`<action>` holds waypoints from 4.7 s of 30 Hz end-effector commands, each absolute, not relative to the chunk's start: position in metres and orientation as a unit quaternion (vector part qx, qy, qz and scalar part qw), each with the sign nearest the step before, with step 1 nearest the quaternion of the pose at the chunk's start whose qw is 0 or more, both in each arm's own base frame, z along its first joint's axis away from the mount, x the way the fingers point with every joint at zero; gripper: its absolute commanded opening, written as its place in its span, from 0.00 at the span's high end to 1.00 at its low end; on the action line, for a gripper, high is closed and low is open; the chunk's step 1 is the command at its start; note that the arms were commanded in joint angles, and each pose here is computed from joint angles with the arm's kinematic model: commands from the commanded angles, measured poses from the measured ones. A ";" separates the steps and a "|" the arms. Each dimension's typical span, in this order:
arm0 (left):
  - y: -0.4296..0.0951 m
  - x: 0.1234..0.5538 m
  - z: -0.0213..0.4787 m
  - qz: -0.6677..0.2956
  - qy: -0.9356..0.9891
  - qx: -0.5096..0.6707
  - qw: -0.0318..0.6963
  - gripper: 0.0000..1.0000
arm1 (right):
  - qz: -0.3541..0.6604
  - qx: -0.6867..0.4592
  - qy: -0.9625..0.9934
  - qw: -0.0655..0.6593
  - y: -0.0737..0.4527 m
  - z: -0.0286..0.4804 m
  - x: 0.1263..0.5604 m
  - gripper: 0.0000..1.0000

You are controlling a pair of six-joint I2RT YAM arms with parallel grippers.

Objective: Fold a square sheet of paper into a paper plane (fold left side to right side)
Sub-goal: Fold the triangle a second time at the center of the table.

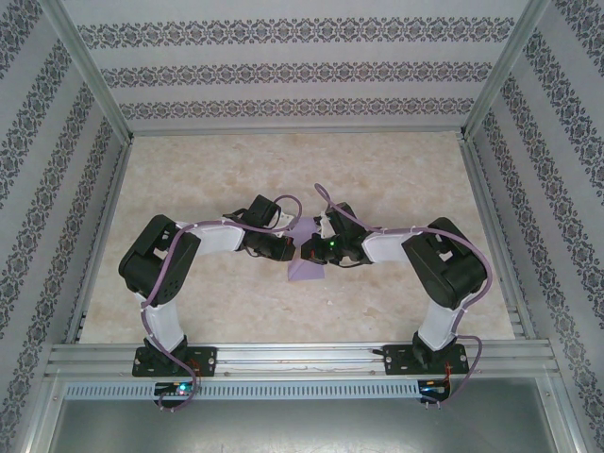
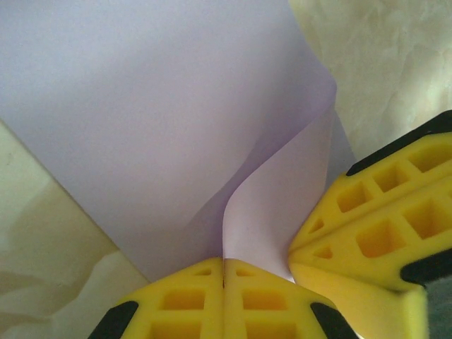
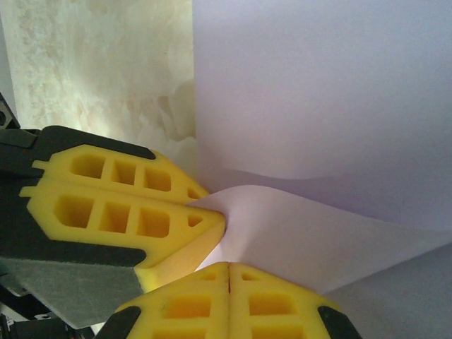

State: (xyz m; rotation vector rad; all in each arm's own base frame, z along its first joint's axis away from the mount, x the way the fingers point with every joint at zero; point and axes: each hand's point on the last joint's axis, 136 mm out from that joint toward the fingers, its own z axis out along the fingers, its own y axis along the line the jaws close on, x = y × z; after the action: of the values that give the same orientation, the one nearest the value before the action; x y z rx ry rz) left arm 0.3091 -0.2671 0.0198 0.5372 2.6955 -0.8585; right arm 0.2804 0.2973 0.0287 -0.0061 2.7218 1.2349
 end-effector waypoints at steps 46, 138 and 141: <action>-0.248 0.323 0.045 -0.256 0.939 0.165 0.163 0.75 | 0.360 0.010 0.931 0.056 0.280 -0.003 0.265 1.00; -0.257 0.238 0.000 -0.352 0.931 0.093 0.015 0.90 | 0.375 -0.006 0.925 0.057 0.291 0.008 0.274 1.00; -0.253 0.236 -0.004 -0.341 0.936 0.092 0.013 0.92 | 0.391 -0.017 0.917 0.081 0.296 0.027 0.283 1.00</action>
State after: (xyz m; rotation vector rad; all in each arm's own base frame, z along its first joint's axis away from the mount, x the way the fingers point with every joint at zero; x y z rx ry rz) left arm 0.2574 -0.2666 0.0179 0.2782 2.8023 -1.1609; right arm 0.2777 0.2937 0.0171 -0.0012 2.7691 1.1757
